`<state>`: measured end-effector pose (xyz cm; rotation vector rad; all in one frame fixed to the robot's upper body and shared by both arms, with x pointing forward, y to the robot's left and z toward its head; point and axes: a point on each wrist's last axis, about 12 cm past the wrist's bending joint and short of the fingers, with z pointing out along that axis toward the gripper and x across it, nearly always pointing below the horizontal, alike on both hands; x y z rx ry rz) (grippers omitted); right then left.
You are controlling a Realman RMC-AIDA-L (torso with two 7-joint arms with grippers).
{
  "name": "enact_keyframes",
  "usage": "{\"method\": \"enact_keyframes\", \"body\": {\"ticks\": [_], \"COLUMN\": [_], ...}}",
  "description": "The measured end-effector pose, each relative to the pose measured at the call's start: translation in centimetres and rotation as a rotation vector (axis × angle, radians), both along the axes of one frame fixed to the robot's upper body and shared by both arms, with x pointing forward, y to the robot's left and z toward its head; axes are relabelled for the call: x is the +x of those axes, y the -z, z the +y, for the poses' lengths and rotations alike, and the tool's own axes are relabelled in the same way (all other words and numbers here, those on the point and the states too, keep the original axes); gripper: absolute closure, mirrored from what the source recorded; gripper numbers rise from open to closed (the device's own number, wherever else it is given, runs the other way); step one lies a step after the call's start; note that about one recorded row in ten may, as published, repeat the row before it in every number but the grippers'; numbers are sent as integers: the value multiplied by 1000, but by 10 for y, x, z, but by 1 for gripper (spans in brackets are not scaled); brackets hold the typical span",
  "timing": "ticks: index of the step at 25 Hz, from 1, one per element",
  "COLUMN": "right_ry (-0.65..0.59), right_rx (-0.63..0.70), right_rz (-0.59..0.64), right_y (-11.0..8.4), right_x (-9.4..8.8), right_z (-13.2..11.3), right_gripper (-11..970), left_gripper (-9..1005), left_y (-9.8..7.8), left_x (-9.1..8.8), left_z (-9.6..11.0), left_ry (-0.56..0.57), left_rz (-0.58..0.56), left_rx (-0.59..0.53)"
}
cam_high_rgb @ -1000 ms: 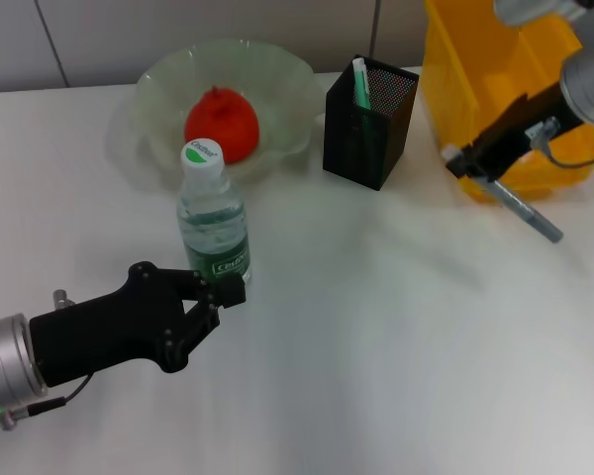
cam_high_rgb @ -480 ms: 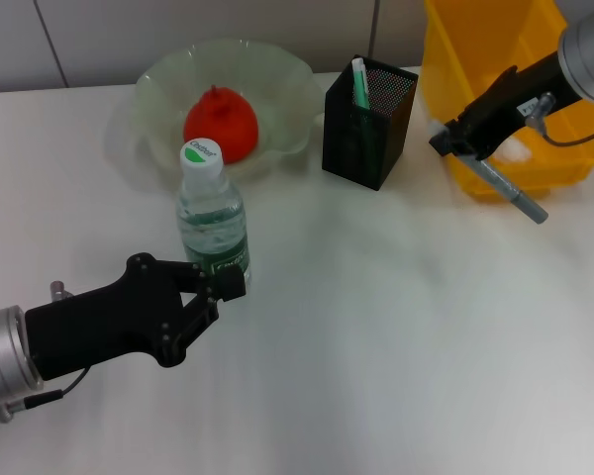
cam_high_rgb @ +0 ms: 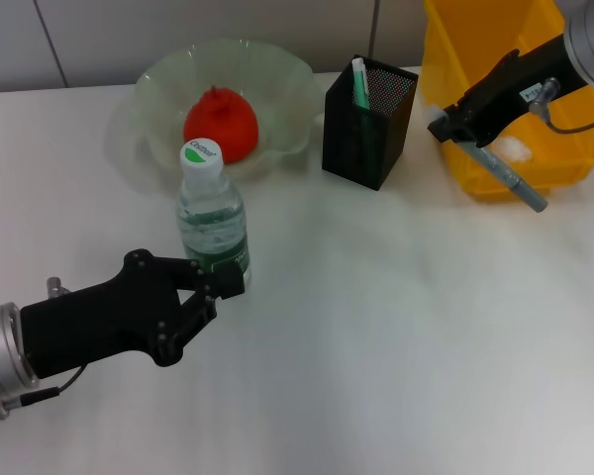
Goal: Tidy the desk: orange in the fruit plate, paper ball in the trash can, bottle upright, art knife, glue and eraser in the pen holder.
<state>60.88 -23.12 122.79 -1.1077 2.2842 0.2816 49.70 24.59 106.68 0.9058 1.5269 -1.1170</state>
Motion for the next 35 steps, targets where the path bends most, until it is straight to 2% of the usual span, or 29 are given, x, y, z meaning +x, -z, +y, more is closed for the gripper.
{"method": "enact_keyframes", "body": {"ticks": [29, 35], "right_ry": [-5, 7], "right_rx": [10, 13], "right_rz": [-12, -57], "right_y": [-4, -13], "right_x": [0, 3], "right_z": [2, 0], "right_gripper": [881, 881], "left_gripper": [981, 981], "left_y": [-2, -2], "left_x": [0, 0], "left_z": [1, 3], "left_ry": [3, -15], "left_rz": [-7, -9], "left_rx": [-8, -15]}}
